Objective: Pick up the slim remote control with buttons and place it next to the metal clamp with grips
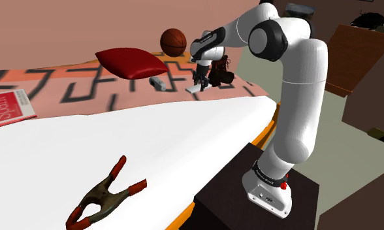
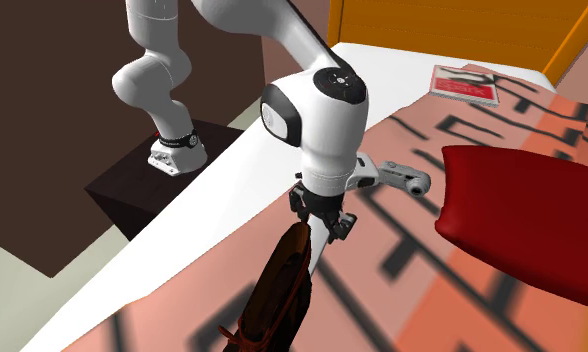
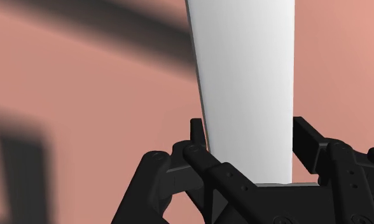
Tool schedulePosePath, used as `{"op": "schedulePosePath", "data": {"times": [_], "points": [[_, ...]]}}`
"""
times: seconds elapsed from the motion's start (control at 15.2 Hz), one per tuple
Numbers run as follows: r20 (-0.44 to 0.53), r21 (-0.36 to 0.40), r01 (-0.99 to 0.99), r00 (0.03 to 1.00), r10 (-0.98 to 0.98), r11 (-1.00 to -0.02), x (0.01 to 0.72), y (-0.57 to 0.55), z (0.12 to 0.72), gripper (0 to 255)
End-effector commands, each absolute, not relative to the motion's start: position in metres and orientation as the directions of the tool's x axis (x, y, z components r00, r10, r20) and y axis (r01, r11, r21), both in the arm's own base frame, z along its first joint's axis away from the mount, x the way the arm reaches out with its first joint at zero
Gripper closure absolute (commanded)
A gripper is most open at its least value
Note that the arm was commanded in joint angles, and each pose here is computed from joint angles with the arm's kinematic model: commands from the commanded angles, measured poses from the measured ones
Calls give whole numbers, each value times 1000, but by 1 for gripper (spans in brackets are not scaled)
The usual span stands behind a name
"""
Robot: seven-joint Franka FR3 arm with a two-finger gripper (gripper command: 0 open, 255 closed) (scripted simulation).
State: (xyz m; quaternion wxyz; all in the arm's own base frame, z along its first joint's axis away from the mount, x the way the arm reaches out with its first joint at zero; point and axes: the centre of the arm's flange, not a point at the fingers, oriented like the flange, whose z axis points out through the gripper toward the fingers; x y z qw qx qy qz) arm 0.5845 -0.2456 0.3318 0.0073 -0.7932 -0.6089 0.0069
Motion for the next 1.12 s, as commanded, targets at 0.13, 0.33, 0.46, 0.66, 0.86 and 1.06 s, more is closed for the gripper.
{"op": "schedulePosePath", "data": {"times": [0.13, 0.33, 0.46, 0.66, 0.86, 1.06], "points": [[-2, -20, 966, 259, 966, -259, 584, -247, 352, 255], [-2, -20, 966, 259, 966, -259, 584, -247, 368, 255], [-2, -20, 966, 259, 966, -259, 584, -247, 379, 255], [-2, -20, 966, 259, 966, -259, 584, -247, 395, 255], [-2, -20, 966, 259, 966, -259, 584, -247, 410, 255], [-2, -20, 966, 259, 966, -259, 584, -247, 426, 255]]}}
